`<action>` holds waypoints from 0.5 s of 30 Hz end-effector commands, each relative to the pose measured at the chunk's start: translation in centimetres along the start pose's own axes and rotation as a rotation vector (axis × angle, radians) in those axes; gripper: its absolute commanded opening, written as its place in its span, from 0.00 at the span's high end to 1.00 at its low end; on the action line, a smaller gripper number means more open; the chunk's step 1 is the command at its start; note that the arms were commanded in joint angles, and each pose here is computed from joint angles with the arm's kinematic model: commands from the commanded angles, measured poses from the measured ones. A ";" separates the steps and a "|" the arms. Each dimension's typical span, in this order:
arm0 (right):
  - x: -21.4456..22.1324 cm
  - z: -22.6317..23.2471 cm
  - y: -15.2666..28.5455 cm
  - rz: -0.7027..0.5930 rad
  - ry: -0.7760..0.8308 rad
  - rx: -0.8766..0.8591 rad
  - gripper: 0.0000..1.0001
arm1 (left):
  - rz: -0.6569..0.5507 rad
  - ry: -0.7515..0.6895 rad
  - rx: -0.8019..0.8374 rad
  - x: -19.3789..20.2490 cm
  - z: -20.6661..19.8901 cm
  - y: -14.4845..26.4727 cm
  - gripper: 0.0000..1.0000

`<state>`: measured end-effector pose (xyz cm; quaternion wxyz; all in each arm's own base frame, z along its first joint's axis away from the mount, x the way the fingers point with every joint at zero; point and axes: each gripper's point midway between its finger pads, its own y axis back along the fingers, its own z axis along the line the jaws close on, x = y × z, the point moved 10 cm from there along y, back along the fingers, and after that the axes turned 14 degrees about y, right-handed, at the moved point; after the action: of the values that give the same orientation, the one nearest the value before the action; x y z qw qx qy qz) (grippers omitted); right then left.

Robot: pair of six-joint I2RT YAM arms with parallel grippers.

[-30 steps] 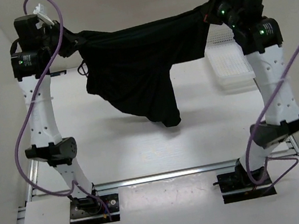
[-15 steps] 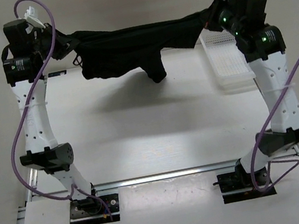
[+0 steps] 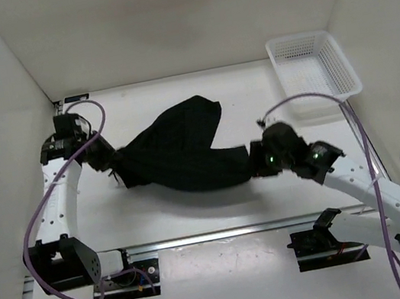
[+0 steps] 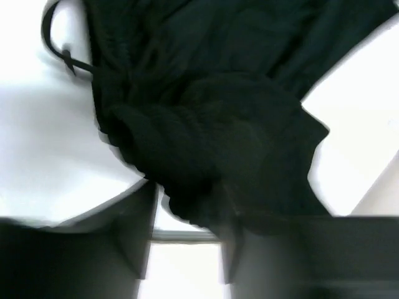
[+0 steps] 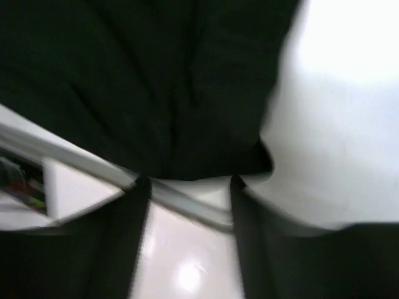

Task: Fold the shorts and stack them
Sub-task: Flatten the shorts out

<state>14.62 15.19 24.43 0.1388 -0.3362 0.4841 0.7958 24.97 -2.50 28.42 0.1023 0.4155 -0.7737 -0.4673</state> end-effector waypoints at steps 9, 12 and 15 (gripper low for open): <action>0.3 -1.4 -0.6 -0.025 0.035 0.328 0.06 | -0.154 0.055 -0.106 0.0 1.0 2.6 0.01; -2.9 -1.7 -2.9 -0.012 0.050 0.306 0.06 | -0.169 0.046 -0.122 -0.6 0.8 2.4 0.02; -5.3 -1.9 -6.4 0.076 0.048 0.225 0.13 | -0.187 0.048 -0.157 -1.6 0.8 0.8 0.15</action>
<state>19.52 15.76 22.90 0.1624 -0.2936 0.6123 0.7159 23.83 -1.33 29.50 0.1104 0.4729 -0.7136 -0.5049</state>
